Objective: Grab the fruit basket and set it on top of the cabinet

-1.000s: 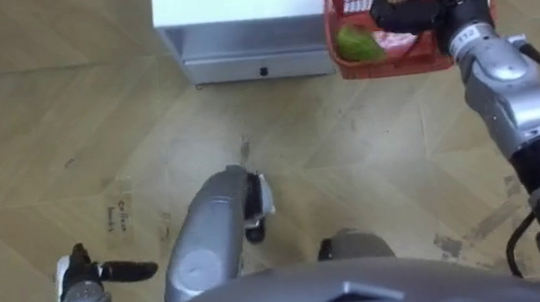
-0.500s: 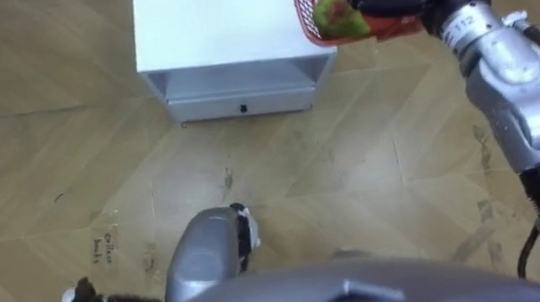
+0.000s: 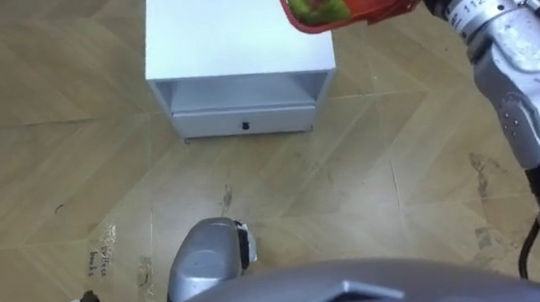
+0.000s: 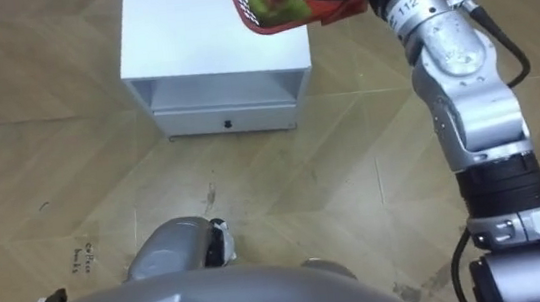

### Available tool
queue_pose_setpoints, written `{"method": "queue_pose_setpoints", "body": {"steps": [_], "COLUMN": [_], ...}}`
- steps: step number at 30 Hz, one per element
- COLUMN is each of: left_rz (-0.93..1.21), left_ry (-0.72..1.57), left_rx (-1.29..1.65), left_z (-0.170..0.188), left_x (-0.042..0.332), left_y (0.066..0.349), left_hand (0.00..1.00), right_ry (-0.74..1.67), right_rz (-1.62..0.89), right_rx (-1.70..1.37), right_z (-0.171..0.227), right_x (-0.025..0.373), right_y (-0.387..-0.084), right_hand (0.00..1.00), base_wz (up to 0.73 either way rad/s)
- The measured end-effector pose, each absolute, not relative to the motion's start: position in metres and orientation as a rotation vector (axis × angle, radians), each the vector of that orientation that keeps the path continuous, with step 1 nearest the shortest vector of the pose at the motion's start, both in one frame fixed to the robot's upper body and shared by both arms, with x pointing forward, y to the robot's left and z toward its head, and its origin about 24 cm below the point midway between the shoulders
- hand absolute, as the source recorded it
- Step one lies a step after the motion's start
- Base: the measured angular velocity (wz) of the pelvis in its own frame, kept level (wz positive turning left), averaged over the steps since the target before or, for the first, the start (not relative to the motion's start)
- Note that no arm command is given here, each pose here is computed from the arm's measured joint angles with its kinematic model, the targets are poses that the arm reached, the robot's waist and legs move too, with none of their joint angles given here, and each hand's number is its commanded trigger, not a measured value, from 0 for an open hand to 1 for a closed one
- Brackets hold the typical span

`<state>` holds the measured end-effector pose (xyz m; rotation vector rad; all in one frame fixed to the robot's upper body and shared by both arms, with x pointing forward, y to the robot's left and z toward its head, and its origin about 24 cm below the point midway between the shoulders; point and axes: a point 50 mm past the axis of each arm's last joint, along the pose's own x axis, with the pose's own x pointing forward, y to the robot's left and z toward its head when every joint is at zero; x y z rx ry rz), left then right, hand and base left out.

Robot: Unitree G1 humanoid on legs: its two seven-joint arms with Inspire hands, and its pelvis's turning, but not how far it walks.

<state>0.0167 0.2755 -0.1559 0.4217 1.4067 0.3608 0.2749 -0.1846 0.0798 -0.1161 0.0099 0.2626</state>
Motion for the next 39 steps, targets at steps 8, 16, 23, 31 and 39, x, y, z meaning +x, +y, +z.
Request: {"method": "queue_pose_setpoints", "body": {"steps": [8,16,23,31,39], "left_rz": [0.341,0.351,0.370,0.366,0.333], "left_ry": [1.391,1.343,1.271,1.343,1.369], "left_rx": [0.404,0.407,0.435,0.443,0.453], "left_z": [-0.156,-0.153,-0.149,-0.152,-0.154], "left_x": [0.021,0.029,0.046,0.022,0.020], "left_y": [0.274,0.281,0.282,0.282,0.277], "left_hand": [0.00,0.00,0.00,0.00,0.00], "right_ry": [0.025,0.111,0.169,0.178,0.291], "right_rz": [0.329,0.381,0.444,0.444,0.381], "right_rx": [-0.020,0.047,0.056,0.168,0.199], "right_z": [0.074,0.049,0.035,0.034,0.009], "right_x": [0.273,0.262,0.257,0.257,0.253], "right_y": [-0.166,-0.149,-0.138,-0.139,-0.141], "right_hand": [1.00,1.00,1.00,1.00,1.00], "base_wz": [0.03,-0.01,0.12,0.14,0.07]}}
